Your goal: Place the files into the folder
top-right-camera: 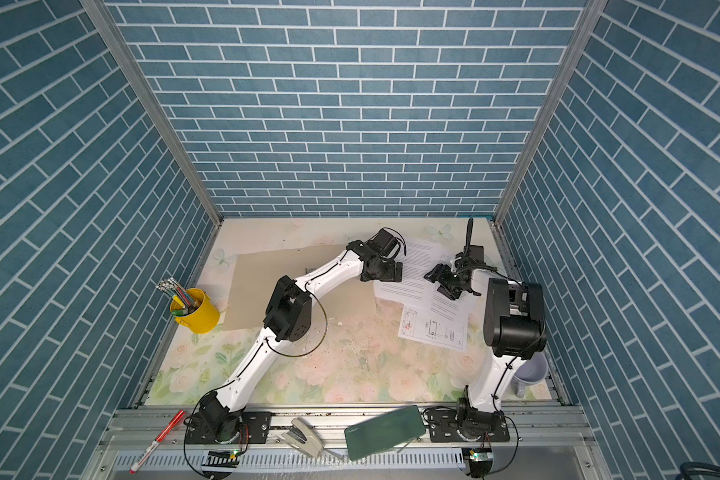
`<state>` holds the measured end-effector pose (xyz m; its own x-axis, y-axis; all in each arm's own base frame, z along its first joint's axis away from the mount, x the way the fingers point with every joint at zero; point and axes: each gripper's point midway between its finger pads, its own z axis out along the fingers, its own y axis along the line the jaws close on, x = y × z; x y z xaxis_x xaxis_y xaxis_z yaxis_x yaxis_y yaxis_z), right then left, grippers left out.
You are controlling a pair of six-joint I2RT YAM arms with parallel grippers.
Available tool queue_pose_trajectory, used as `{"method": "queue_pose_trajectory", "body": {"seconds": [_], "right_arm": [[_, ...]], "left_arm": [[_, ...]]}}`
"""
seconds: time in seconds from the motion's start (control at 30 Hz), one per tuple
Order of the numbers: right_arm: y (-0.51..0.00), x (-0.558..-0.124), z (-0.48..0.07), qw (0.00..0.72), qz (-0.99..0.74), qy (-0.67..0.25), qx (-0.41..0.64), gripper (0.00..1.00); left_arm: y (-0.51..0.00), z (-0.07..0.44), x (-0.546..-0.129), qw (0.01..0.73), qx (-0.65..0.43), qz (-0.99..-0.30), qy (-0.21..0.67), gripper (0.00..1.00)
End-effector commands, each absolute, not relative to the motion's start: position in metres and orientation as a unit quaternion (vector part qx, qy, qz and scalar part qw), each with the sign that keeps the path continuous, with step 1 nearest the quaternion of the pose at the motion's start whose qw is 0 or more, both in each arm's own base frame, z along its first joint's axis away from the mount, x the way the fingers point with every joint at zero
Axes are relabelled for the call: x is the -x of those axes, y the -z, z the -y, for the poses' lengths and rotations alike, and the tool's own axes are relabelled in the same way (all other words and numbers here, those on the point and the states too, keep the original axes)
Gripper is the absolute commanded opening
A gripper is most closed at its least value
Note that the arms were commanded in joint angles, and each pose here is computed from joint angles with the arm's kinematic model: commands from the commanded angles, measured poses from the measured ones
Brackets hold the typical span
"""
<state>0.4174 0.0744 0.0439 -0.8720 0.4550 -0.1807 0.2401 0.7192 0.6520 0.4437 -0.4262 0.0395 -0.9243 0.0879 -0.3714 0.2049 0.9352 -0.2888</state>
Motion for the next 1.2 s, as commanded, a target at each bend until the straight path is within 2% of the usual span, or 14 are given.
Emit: {"method": "queue_pose_trajectory", "body": {"seconds": [0.0, 0.47, 1.17], "right_arm": [[-0.041, -0.417, -0.077, 0.152, -0.918, -0.322, -0.172, 0.72], [-0.044, -0.413, -0.086, 0.138, -0.911, -0.351, -0.17, 0.71], [-0.056, -0.415, -0.096, 0.137, -0.892, -0.39, -0.181, 0.71]], "left_arm": [[-0.027, 0.425, -0.435, 0.155, -0.072, -0.972, 0.159, 0.99], [-0.019, 0.438, -0.424, 0.122, -0.063, -0.97, 0.199, 0.98], [-0.036, 0.469, -0.423, 0.122, -0.046, -0.945, 0.301, 0.97]]}}
